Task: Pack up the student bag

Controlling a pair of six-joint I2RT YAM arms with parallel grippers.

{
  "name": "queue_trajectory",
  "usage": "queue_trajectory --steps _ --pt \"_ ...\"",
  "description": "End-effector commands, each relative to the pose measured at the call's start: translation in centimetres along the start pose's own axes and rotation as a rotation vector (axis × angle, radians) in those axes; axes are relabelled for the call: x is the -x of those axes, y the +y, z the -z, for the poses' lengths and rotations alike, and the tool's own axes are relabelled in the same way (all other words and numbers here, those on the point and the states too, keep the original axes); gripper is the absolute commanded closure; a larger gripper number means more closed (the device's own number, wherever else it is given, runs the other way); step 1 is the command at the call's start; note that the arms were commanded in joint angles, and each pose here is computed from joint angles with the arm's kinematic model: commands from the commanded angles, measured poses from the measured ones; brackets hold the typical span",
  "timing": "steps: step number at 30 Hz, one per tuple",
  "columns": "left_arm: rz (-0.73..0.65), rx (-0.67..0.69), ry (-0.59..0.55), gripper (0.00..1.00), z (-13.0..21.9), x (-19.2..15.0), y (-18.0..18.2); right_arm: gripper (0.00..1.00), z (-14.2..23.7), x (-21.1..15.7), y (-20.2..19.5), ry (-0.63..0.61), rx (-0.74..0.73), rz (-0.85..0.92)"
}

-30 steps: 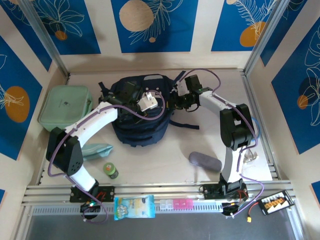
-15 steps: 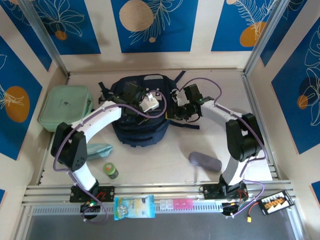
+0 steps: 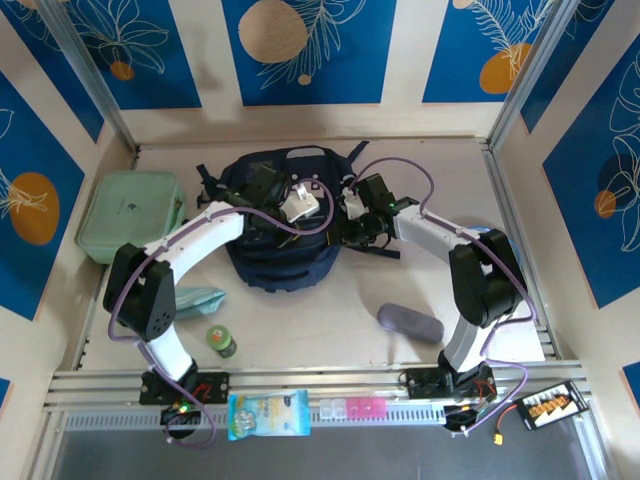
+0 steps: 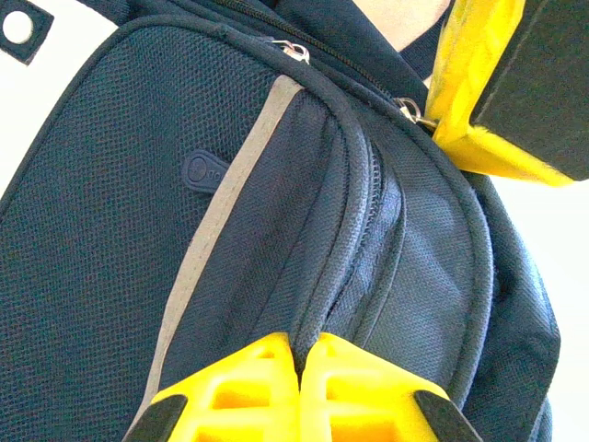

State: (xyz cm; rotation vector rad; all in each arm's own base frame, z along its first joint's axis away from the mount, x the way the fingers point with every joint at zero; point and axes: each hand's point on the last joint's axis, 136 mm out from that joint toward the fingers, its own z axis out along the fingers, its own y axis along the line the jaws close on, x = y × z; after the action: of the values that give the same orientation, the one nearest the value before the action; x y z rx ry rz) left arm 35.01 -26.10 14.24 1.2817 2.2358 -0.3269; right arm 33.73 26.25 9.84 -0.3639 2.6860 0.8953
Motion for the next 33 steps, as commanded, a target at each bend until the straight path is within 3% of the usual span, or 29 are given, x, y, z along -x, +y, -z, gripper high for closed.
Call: queue_trajectory --steps 1,5,8,14,22,33 --pt "-0.021 0.016 -0.06 1.0 1.0 1.7 0.3 0.74 -0.8 0.0 0.5 0.02 -0.029 0.057" --pt "-0.033 0.029 -0.056 1.0 1.3 1.7 0.5 0.76 -1.2 -0.1 0.3 0.017 -0.085 0.1" --pt "-0.029 0.034 -0.062 1.0 1.3 1.9 0.6 0.83 -1.0 0.1 0.3 0.006 -0.093 0.107" --pt "0.012 0.055 -0.061 1.0 0.9 1.9 1.4 0.93 0.2 0.2 1.0 -0.037 -0.022 0.098" --pt "0.097 0.026 -0.066 1.0 -0.2 2.9 2.0 0.94 1.5 -1.4 3.5 -0.091 0.079 0.157" --pt "0.17 -0.133 -0.159 1.0 -1.9 5.3 0.4 0.93 1.1 -4.0 6.6 -0.128 0.181 0.181"
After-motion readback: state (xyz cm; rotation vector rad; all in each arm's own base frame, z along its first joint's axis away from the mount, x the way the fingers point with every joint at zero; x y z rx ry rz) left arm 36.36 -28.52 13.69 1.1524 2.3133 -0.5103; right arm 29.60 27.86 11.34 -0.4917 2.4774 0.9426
